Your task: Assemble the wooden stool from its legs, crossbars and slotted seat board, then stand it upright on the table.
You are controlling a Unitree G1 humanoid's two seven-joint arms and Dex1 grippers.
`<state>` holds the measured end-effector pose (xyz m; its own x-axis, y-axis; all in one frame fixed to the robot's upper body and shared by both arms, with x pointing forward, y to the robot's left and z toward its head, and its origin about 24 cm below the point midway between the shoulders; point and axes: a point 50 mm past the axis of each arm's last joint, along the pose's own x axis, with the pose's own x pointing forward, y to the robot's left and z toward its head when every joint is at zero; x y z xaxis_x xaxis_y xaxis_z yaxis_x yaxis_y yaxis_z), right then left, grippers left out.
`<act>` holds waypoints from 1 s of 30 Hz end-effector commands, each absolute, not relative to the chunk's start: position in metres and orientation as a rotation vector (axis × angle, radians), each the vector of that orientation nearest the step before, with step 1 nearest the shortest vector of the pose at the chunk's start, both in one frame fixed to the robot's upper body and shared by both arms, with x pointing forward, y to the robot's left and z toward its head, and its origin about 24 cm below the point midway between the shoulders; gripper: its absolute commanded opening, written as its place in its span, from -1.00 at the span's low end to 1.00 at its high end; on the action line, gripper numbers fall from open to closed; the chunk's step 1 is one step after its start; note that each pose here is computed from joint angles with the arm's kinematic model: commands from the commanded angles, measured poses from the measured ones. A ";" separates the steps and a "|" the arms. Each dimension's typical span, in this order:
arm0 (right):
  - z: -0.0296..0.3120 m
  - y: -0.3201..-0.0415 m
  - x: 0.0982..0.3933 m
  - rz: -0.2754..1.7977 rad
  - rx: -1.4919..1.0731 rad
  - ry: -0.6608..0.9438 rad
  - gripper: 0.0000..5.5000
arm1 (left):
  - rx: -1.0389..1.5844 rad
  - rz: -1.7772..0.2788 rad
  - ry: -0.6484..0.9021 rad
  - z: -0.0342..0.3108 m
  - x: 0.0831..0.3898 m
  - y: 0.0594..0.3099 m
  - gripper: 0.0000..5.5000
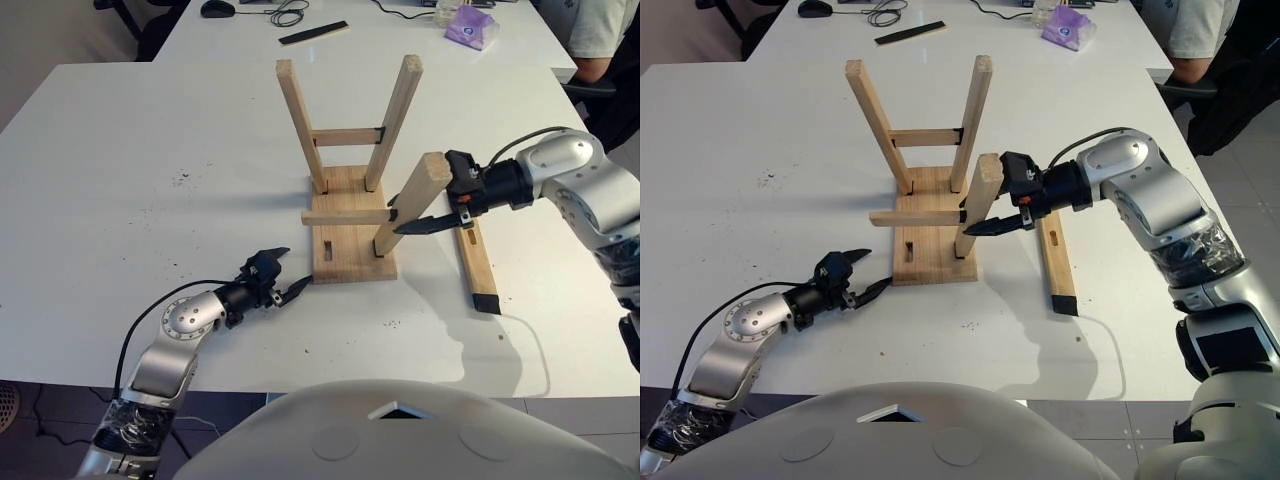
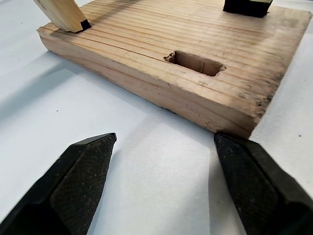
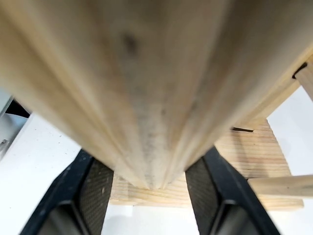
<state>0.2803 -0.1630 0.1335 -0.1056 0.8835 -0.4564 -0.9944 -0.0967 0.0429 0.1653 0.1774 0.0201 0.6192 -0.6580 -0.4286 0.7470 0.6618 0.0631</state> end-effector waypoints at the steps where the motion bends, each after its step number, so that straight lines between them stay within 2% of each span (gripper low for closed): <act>1: 0.043 -0.216 0.259 1.518 -0.290 0.980 -0.26 | 0.166 -0.798 0.325 0.031 0.161 0.159 0.36; 6: 0.040 -0.218 0.260 1.569 -0.344 0.976 -0.26 | 0.152 -0.771 0.323 0.029 0.158 0.154 0.36; 12: 0.043 -0.208 0.251 1.675 -0.555 0.931 -0.26 | 0.167 -0.773 0.332 0.029 0.157 0.157 0.36; 17: 0.053 -0.192 0.246 1.738 -0.612 0.883 -0.26 | 0.156 -0.778 0.318 0.030 0.157 0.150 0.36; 21: 0.041 -0.182 0.250 1.729 -0.516 0.940 -0.26 | 0.156 -0.794 0.303 0.031 0.161 0.145 0.36; 26: 0.015 -0.184 0.249 1.698 -0.429 1.075 -0.26 | 0.172 -0.818 0.300 0.033 0.165 0.148 0.36; 30: 0.009 -0.189 0.241 1.694 -0.432 1.089 -0.26 | 0.177 -0.837 0.303 0.035 0.165 0.149 0.36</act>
<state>0.2969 -0.1707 0.1305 -0.1793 0.8711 -0.4572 -0.9819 -0.1875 0.0278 0.1585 0.1615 0.0260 0.6683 -0.6483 -0.3648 0.7077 0.7052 0.0432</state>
